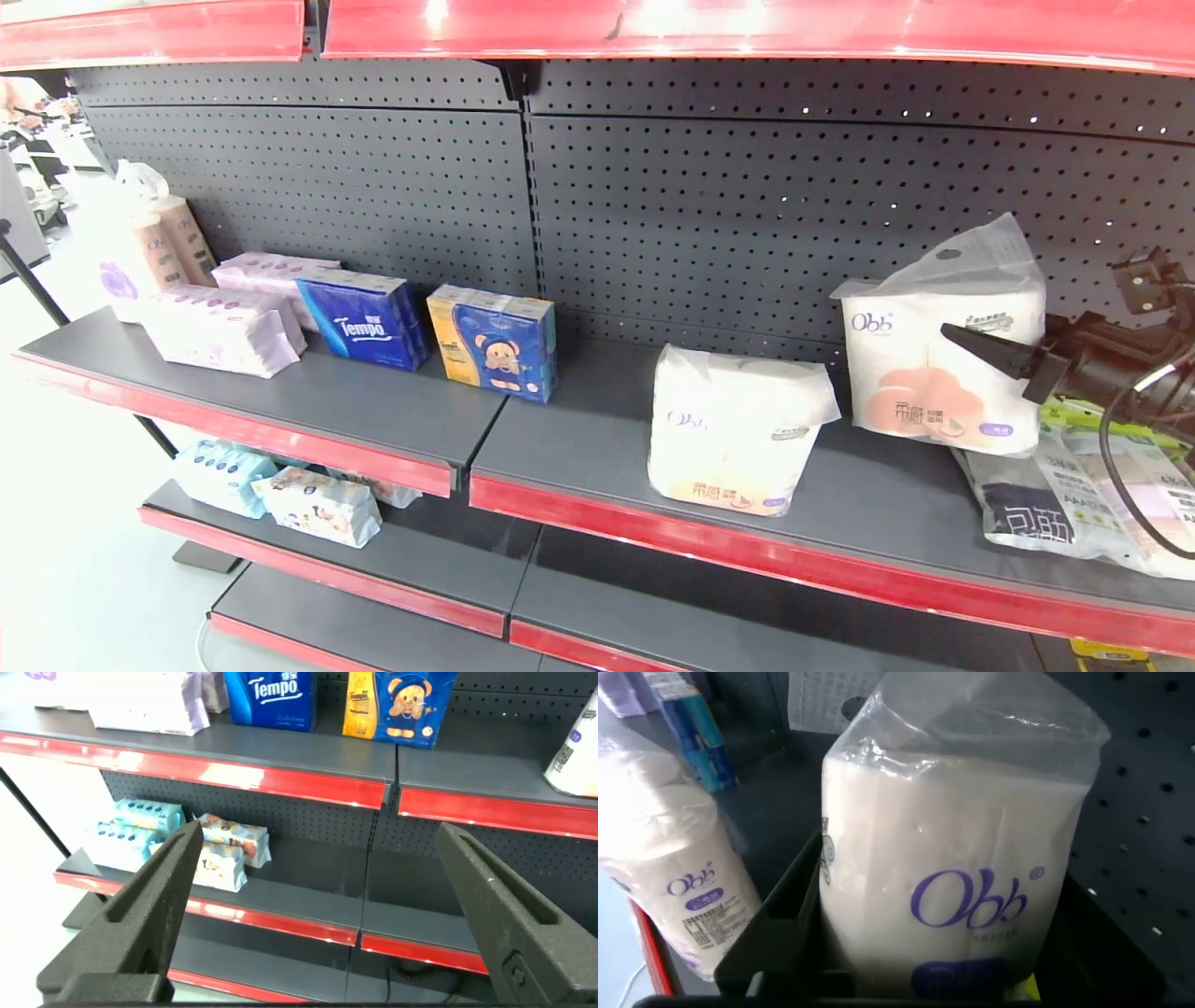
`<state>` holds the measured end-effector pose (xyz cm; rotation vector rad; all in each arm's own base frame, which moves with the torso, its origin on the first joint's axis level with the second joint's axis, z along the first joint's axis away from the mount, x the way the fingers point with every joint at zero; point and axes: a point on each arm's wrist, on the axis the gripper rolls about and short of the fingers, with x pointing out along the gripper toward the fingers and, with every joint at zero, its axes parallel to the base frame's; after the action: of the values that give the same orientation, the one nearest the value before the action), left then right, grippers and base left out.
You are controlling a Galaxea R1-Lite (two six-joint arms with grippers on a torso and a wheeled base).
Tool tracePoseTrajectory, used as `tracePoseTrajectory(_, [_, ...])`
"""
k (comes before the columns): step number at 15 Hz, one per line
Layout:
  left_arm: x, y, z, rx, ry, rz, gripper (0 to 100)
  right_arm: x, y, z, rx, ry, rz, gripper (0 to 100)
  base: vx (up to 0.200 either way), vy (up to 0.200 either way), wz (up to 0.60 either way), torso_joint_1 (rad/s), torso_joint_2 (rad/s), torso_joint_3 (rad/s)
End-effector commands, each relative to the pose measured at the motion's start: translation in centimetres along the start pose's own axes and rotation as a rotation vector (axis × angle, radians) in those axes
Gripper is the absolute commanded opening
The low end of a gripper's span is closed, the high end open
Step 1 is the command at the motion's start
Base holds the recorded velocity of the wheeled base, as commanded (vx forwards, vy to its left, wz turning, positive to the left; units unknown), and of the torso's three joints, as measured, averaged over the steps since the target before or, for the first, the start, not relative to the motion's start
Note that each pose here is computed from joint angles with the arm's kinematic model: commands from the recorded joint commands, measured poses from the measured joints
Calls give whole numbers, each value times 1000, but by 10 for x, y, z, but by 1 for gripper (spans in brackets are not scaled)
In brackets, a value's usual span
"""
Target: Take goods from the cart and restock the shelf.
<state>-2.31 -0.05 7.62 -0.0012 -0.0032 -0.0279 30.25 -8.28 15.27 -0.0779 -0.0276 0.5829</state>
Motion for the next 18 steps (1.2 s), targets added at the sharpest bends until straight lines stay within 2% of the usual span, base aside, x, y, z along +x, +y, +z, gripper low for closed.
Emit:
tracePoseTrajectory(1, [0,0,0,0,2,0,100,12,-8,-9,15,4,29,0,0,0,0,0,0,0])
tracePoseTrajectory(6, [0,0,0,0,3,0,100,36,-17,-6,25,-33,170,0,0,0,0,0,0,0])
tracePoseTrajectory(12, [0,0,0,0,2,0,100,64,-6,-14,38,-34,273,0,0,0,0,0,0,0])
tracePoseTrajectory(18, [0,0,0,0,2,-1,100,85,0,-17,19,-53,323,0,0,0,0,0,0,0])
